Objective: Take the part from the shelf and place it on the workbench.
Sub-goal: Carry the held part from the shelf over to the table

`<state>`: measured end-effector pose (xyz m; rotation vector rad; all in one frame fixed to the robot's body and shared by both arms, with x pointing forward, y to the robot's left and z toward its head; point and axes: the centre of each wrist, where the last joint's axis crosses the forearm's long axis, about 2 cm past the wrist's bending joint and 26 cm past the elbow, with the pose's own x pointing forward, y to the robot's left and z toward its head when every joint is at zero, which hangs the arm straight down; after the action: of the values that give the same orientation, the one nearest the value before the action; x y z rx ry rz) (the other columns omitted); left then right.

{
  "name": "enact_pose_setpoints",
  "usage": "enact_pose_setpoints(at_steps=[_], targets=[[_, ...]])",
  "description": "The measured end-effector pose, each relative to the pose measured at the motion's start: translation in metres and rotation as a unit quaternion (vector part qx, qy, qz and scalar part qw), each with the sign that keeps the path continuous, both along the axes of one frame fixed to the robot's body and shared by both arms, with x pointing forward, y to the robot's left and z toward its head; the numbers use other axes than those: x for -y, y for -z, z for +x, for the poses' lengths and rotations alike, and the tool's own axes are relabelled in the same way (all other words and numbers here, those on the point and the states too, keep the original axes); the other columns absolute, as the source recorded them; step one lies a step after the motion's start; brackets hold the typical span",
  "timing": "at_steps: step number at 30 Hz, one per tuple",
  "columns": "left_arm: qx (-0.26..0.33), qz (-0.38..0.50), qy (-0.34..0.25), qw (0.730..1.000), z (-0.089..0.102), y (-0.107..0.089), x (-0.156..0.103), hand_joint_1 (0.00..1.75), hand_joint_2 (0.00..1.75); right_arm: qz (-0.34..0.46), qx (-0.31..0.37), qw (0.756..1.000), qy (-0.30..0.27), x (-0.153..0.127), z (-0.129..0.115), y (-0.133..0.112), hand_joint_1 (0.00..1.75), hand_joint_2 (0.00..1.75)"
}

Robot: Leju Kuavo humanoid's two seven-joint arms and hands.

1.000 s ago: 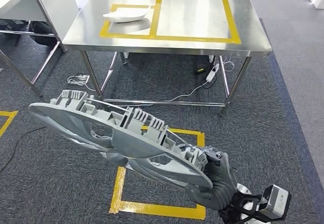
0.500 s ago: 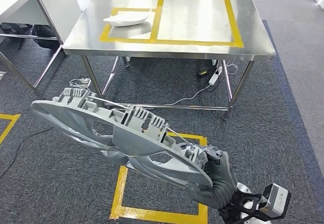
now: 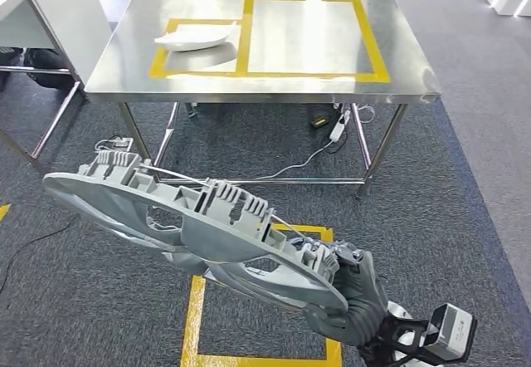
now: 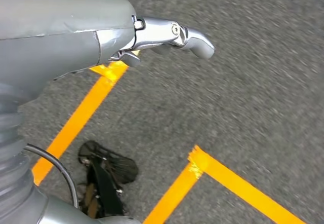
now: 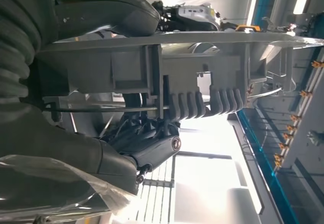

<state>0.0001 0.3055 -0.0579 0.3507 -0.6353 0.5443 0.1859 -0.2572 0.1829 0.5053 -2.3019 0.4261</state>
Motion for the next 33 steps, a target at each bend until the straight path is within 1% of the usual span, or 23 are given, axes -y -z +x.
enact_pose_setpoints(at_steps=[33], targets=[[0.001,0.000,0.000,1.000,0.0004,-0.0001,0.0004,0.00,1.75,0.000,0.001,1.000,0.000,0.0000,0.0004,-0.0003,1.75,1.75]])
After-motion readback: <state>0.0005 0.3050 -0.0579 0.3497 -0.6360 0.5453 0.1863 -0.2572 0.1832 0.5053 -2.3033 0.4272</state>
